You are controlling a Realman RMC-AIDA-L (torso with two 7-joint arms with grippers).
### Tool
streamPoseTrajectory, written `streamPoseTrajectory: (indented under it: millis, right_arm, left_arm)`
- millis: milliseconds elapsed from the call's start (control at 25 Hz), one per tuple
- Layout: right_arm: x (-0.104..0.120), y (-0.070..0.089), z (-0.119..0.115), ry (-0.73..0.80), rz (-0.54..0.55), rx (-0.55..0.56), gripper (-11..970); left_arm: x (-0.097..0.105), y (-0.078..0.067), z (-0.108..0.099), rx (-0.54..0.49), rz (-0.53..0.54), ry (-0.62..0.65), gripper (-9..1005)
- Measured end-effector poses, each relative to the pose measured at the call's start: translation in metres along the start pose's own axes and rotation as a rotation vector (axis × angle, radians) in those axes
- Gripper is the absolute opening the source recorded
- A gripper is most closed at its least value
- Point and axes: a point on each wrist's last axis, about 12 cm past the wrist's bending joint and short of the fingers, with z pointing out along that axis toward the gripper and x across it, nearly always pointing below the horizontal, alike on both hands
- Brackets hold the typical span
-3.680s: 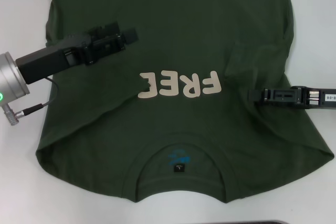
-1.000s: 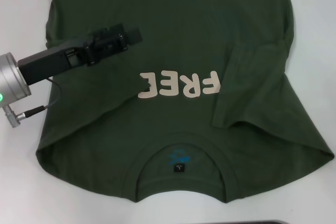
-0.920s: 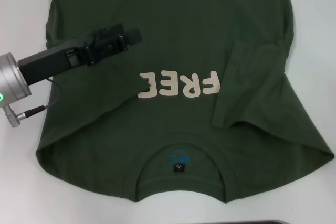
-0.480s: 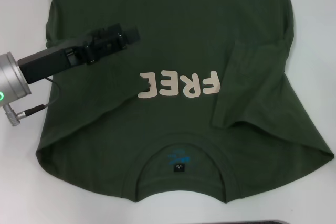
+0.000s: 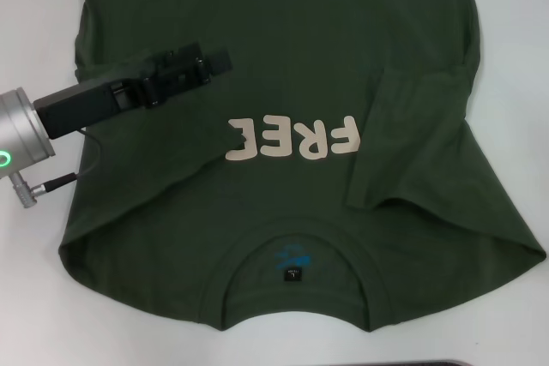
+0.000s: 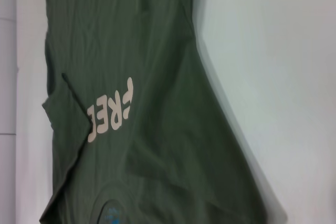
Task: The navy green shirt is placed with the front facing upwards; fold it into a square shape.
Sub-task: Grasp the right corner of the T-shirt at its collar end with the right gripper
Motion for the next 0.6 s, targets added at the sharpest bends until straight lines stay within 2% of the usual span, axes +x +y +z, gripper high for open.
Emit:
streamPoseTrajectory:
  millis: [600]
  right_arm:
    - [-0.016,0.01,0.018,0.069,-0.011,0.039,765]
  left_arm:
    - [0.002,0.002,0.0,-0.014,-0.009,-0.001,898]
